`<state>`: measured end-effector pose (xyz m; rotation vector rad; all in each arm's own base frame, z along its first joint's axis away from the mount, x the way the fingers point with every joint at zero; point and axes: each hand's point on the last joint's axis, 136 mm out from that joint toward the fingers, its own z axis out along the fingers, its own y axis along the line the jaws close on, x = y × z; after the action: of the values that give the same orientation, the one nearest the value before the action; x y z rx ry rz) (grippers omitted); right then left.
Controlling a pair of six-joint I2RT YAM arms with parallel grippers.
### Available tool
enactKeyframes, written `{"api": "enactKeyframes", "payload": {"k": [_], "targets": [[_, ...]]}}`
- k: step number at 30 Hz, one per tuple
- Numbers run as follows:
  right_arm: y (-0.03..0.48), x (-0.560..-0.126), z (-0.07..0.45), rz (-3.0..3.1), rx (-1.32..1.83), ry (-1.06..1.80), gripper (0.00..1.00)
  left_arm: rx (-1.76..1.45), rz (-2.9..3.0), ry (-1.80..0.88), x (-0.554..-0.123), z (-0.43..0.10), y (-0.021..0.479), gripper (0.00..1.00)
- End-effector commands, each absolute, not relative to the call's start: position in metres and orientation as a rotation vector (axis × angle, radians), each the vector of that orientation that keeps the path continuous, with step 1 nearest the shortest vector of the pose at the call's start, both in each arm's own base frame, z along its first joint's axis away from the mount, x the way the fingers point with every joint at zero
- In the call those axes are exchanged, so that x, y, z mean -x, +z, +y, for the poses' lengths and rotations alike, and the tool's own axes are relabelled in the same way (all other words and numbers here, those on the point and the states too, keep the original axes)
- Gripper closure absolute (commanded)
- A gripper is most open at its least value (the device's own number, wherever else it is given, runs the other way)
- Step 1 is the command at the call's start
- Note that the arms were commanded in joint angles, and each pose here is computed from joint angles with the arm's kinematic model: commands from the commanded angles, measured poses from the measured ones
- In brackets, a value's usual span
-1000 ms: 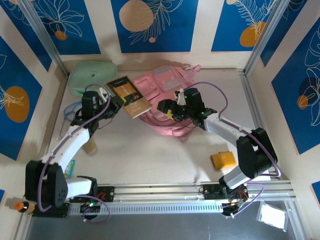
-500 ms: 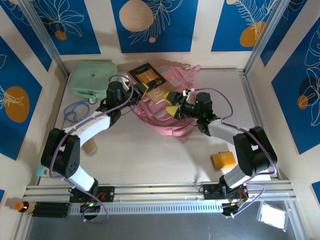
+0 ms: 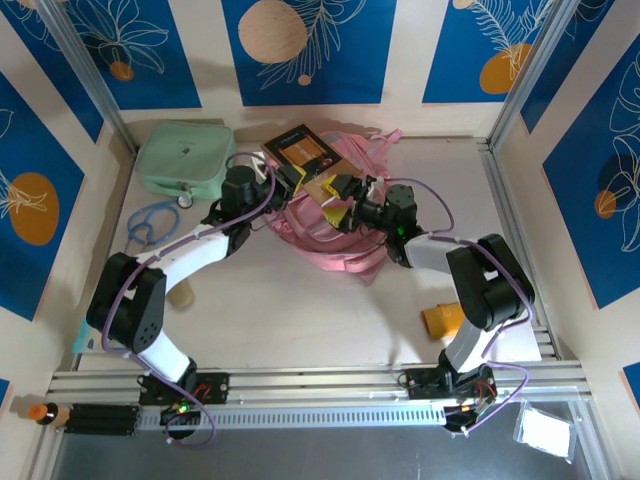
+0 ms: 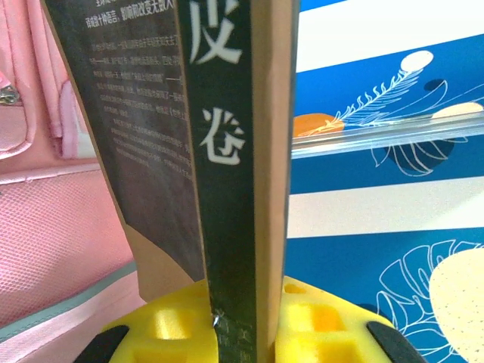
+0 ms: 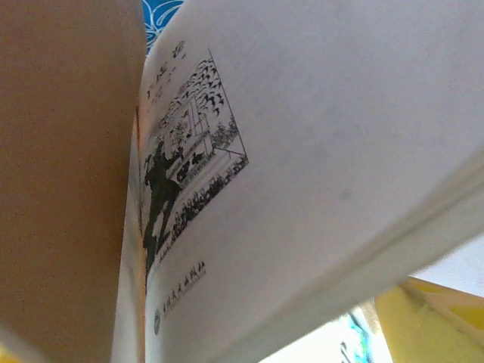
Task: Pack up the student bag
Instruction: Pass the book.
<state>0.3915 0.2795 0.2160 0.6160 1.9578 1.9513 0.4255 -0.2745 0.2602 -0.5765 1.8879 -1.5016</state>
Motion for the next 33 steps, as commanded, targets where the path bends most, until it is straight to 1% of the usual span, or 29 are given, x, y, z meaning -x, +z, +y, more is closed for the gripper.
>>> {"api": "enactKeyframes", "payload": {"k": [1,5,13,21,24,26,27,28,29,31,32,33], "targets": [[0.23,-0.404,0.281,1.879,-0.651,1.981,0.13,0.538,1.71,-1.576,-0.423,-0.272,0.306,1.0],[0.23,-0.412,0.274,1.839,-0.713,1.961,0.17,0.552,1.704,-1.585,-0.419,-0.271,0.305,1.0],[0.233,-0.42,0.27,1.8,-0.732,1.989,0.33,0.586,1.713,-1.577,-0.416,-0.266,0.296,1.0],[0.232,-0.424,0.261,1.786,-0.731,1.959,0.49,0.606,1.744,-1.558,-0.411,-0.263,0.286,1.0],[0.23,-0.425,0.264,1.822,-0.712,1.948,0.59,0.612,1.769,-1.549,-0.409,-0.263,0.28,1.0],[0.228,-0.425,0.264,1.847,-0.702,1.93,0.68,0.62,1.79,-1.534,-0.407,-0.262,0.275,1.0],[0.227,-0.425,0.263,1.863,-0.697,1.915,0.75,0.615,1.8,-1.526,-0.406,-0.262,0.274,0.99],[0.226,-0.424,0.263,1.884,-0.685,1.894,0.81,0.601,1.812,-1.512,-0.405,-0.262,0.273,0.94],[0.225,-0.424,0.261,1.901,-0.682,1.87,0.83,0.591,1.827,-1.493,-0.403,-0.261,0.27,0.88],[0.224,-0.421,0.255,1.929,-0.668,1.804,0.9,0.554,1.878,-1.431,-0.4,-0.259,0.265,0.72],[0.225,-0.419,0.252,1.937,-0.65,1.775,0.92,0.539,1.911,-1.389,-0.398,-0.258,0.26,0.65],[0.226,-0.418,0.247,1.951,-0.634,1.734,0.94,0.515,1.947,-1.338,-0.397,-0.256,0.256,0.55]]}}
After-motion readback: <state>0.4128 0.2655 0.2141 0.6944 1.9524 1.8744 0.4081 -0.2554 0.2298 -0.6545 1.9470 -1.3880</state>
